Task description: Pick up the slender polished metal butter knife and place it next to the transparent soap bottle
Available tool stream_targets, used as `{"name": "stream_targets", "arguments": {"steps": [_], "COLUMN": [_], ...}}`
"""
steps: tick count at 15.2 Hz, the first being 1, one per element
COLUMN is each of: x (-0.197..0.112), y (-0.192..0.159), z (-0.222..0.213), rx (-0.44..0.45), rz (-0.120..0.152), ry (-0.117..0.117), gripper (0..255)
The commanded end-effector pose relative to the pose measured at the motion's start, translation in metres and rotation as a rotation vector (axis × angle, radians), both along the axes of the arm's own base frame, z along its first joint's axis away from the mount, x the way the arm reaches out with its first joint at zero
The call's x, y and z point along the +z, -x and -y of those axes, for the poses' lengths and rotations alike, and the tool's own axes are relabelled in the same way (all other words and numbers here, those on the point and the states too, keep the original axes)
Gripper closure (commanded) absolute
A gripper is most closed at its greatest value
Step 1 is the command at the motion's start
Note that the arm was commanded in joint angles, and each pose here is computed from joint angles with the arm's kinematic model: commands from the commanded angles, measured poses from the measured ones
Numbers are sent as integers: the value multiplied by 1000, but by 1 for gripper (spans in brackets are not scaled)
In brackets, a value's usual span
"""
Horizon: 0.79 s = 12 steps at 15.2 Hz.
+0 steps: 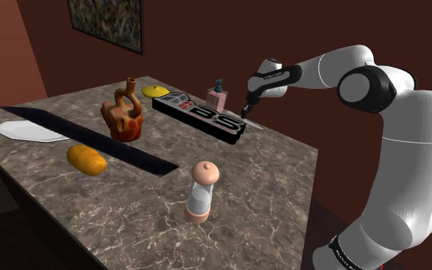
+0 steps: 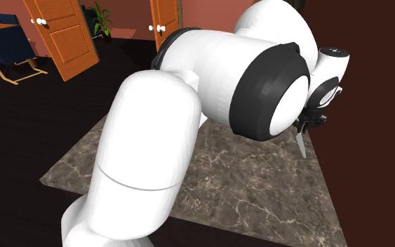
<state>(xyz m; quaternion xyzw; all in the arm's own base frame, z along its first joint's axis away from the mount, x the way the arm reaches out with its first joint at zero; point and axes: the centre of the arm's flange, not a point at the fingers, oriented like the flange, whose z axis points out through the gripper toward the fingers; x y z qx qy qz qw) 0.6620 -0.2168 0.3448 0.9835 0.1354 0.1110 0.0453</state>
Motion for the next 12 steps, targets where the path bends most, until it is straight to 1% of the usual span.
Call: {"name": "stream_targets", "arguments": {"steps": [1, 3, 4, 9, 12], "x": [0, 0, 0, 0, 38], "y": [0, 0, 0, 0, 9], "z": [0, 0, 0, 0, -2], "rx": [0, 0, 0, 0, 0], "rz": [0, 0, 0, 0, 0], "ry": [0, 0, 0, 0, 0], "gripper": [255, 255, 0, 0, 0]}}
